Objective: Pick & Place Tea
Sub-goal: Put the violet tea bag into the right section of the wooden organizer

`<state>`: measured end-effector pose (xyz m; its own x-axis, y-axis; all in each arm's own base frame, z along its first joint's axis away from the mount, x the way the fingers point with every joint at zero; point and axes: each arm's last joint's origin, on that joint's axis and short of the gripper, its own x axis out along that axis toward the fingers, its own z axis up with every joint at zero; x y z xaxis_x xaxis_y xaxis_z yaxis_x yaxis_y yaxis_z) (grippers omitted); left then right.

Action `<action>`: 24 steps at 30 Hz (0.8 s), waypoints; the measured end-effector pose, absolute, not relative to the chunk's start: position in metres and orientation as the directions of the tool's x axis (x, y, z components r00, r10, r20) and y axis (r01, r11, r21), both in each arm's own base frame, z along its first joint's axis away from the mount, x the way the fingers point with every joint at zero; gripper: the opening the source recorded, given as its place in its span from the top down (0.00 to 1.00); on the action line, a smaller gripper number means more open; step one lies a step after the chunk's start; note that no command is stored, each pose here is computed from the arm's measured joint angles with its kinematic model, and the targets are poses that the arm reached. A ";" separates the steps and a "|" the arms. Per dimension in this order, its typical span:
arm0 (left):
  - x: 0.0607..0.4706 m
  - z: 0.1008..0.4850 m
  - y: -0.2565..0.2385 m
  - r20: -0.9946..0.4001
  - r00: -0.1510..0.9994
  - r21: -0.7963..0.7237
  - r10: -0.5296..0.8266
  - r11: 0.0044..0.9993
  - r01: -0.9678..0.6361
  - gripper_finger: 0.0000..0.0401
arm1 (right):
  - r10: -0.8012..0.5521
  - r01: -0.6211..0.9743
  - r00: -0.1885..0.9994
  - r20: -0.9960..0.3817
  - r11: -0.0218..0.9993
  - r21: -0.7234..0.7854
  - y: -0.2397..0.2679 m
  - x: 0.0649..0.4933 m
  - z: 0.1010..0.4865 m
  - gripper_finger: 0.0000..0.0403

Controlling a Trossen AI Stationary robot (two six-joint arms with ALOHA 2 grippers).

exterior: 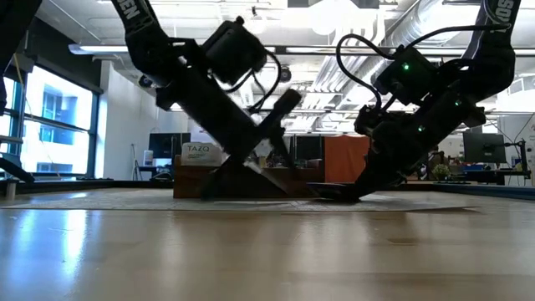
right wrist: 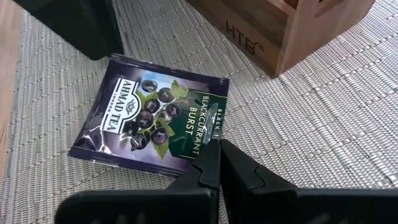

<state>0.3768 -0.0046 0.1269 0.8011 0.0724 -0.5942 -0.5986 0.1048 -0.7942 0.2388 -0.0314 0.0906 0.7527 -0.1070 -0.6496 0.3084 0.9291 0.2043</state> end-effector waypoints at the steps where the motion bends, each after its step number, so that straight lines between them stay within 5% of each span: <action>1: 0.377 0.126 -0.004 -0.599 0.797 -0.790 0.076 0.102 -0.604 0.71 | -0.107 0.308 0.753 -0.650 0.929 0.205 -0.031 0.239 0.091 1.00; 13: 0.418 0.132 0.014 -0.543 0.837 -0.813 0.073 0.203 -0.545 0.72 | -0.093 0.297 0.758 -0.646 0.931 0.214 -0.031 0.239 0.091 1.00; 20: 0.415 0.129 0.015 -0.622 0.779 -0.740 0.077 0.268 -0.617 0.96 | -0.140 0.319 0.754 -0.641 0.932 0.171 -0.032 0.239 0.091 1.00; 24: 0.416 0.130 0.015 -0.621 0.780 -0.727 0.084 0.311 -0.612 0.96 | -0.164 0.323 0.778 -0.607 0.933 0.162 -0.033 0.242 0.094 1.00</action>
